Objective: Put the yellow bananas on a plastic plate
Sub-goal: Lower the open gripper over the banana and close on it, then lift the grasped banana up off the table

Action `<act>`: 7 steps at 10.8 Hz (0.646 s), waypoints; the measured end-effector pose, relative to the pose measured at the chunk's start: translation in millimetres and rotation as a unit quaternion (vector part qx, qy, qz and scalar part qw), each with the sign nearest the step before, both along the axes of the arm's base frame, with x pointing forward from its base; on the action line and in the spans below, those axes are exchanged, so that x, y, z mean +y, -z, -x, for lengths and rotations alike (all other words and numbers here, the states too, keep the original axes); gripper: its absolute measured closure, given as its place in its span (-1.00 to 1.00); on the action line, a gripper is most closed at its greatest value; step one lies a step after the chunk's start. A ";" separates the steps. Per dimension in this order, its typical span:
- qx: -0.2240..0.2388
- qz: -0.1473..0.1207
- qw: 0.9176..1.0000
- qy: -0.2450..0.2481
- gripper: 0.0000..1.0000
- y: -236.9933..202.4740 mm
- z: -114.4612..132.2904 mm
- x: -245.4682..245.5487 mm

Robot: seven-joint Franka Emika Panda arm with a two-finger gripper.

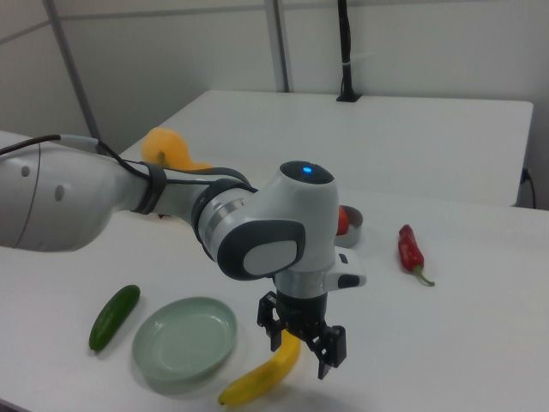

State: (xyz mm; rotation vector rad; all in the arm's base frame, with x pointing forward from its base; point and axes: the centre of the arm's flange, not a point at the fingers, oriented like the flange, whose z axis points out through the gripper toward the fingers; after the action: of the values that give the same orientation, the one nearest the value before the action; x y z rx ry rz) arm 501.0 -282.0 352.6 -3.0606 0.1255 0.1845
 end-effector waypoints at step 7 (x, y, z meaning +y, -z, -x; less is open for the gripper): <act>-0.031 -0.005 0.999 -0.025 -0.94 33.9 -37.0 44.7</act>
State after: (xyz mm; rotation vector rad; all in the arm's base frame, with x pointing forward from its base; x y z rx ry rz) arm 538.0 -237.3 318.7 -3.0572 0.0437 0.0933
